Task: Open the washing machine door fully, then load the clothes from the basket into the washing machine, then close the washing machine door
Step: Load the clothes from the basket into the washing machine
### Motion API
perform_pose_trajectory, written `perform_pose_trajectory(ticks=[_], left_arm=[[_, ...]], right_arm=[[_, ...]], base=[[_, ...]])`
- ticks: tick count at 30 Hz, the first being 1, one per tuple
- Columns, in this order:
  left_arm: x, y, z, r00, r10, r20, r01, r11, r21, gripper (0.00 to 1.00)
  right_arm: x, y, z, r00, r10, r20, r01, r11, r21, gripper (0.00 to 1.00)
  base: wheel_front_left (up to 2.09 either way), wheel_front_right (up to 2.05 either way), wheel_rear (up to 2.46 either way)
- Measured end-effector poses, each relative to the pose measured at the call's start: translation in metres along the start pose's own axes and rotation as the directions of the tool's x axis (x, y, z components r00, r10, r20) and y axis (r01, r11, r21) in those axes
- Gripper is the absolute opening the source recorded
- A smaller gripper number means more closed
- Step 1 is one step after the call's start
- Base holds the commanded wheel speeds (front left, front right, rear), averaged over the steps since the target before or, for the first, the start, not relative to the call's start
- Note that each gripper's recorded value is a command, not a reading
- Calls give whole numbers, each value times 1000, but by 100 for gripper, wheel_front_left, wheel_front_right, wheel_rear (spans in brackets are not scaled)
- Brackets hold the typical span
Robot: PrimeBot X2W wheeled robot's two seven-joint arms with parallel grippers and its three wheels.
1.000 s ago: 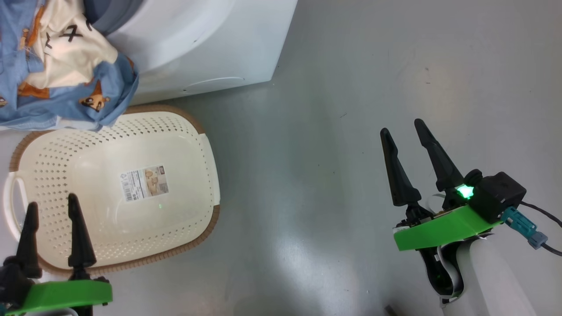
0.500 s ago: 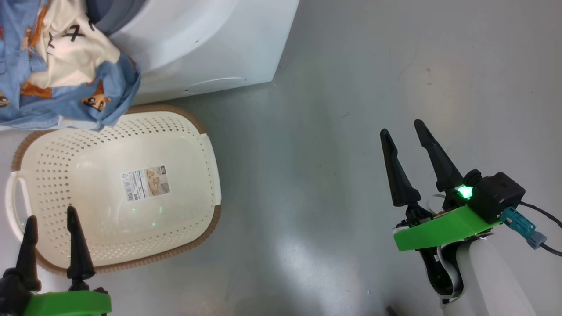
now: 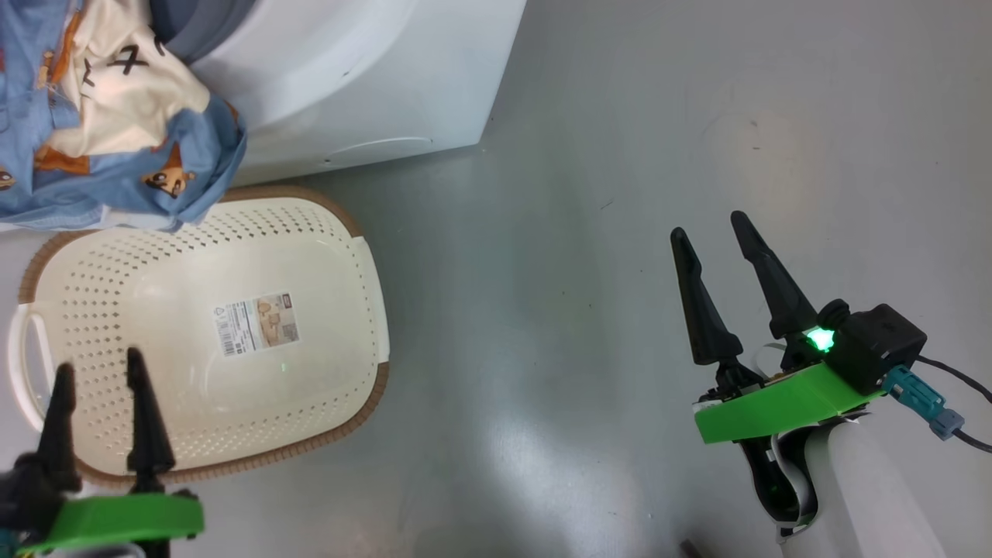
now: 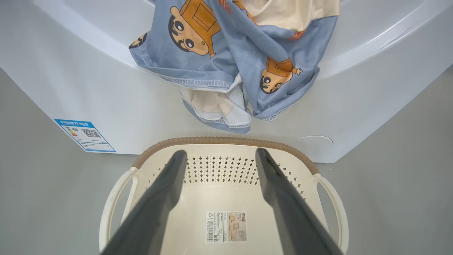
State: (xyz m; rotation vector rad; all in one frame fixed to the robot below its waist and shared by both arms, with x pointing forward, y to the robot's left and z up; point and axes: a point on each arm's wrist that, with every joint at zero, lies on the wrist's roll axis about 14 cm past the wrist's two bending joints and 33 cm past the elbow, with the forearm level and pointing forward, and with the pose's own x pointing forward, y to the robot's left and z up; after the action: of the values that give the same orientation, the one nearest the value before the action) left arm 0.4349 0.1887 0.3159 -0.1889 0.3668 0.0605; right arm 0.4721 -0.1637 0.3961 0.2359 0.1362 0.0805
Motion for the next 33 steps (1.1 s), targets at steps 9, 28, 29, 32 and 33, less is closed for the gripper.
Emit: perform_pose_trajectory(ticks=[9,28,29,32,33], left_arm=[[38,-31,21,995,-74,71,76,997,-25,100],[130,-37,24,997,-72,27,74,995,-63,100],[135,-36,26,997,-69,31,71,995,-64,100],[148,-35,33,997,-69,43,71,995,-68,100],[151,-35,35,996,-71,47,75,995,-68,100]], right_arm=[[4,1,1,1000,6,3,-6,1000,-3,100],[0,-14,-8,999,-32,-21,32,999,-10,100],[0,-15,-8,999,-35,-23,35,999,-11,100],[1,-18,-10,999,-40,-26,40,999,-14,100],[2,-18,-10,999,-41,-24,41,999,-15,100]], base=[[0,0,0],[0,0,0],[0,0,0],[0,0,0],[0,0,0]])
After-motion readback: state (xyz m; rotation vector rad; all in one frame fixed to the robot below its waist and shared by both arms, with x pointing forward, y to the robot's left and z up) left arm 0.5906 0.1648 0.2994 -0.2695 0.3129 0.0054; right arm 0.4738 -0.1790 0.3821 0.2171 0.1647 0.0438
